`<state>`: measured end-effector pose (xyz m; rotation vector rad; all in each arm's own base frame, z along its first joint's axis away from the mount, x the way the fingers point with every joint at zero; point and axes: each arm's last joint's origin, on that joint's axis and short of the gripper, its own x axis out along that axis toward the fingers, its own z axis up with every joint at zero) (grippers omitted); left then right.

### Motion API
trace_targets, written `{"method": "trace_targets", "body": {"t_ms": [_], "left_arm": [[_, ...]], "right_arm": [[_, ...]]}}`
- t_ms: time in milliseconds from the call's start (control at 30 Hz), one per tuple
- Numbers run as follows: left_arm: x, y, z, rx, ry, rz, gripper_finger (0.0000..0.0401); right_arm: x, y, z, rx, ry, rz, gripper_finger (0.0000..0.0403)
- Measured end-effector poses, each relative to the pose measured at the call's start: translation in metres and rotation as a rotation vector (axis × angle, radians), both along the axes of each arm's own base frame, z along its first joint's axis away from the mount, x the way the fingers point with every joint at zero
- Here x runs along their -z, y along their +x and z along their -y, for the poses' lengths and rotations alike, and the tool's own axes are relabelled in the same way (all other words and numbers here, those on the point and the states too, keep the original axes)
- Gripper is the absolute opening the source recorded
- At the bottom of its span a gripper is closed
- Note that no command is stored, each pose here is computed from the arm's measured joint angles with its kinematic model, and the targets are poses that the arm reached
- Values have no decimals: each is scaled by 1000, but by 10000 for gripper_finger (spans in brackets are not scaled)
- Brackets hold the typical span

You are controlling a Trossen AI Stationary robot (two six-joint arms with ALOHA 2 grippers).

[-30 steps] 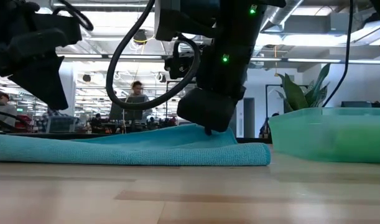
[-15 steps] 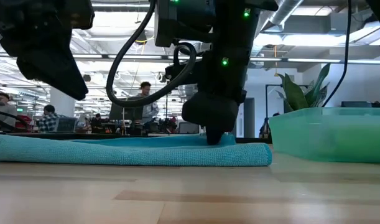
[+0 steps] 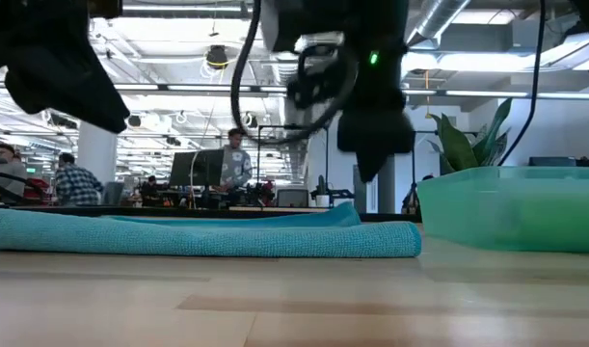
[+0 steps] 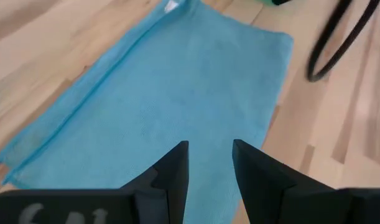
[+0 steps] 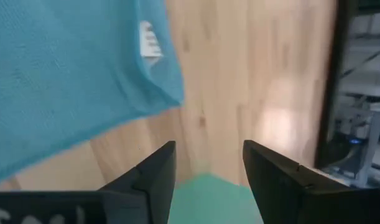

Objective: Roll microfiber towels into tight, uniform cylinder then place into a basket
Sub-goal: Fold the blue towel

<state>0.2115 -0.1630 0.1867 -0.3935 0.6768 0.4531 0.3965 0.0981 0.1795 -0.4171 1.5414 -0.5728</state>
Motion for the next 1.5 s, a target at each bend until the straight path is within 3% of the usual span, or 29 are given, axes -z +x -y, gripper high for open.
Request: {"method": "trace_targets", "body": {"t_ms": [167,367,633,833,967,1300,1500], "left_arm": [[-1,0,1,-22,32,43,116],[-3,1,-1,-55,77,94,116],[-8,12,-2,-45,75,146,116],[6,37,-4,-54,50,178,116],[27,60,-10,-5,6,136,116],[67,83,-34,22,-157,-55,116],[71,79,-43,3,-131,-148,115]], "right_arm": [[-27,-19,-13,-50,-5,43,202],[-47,-68,-27,-55,-18,155,188],[-42,-116,-50,-92,170,531,171],[-42,-115,-66,-260,267,697,170],[-44,-113,-72,-366,268,699,171],[-44,-114,-74,-377,274,698,171],[-44,-111,-71,-360,274,706,168]]}}
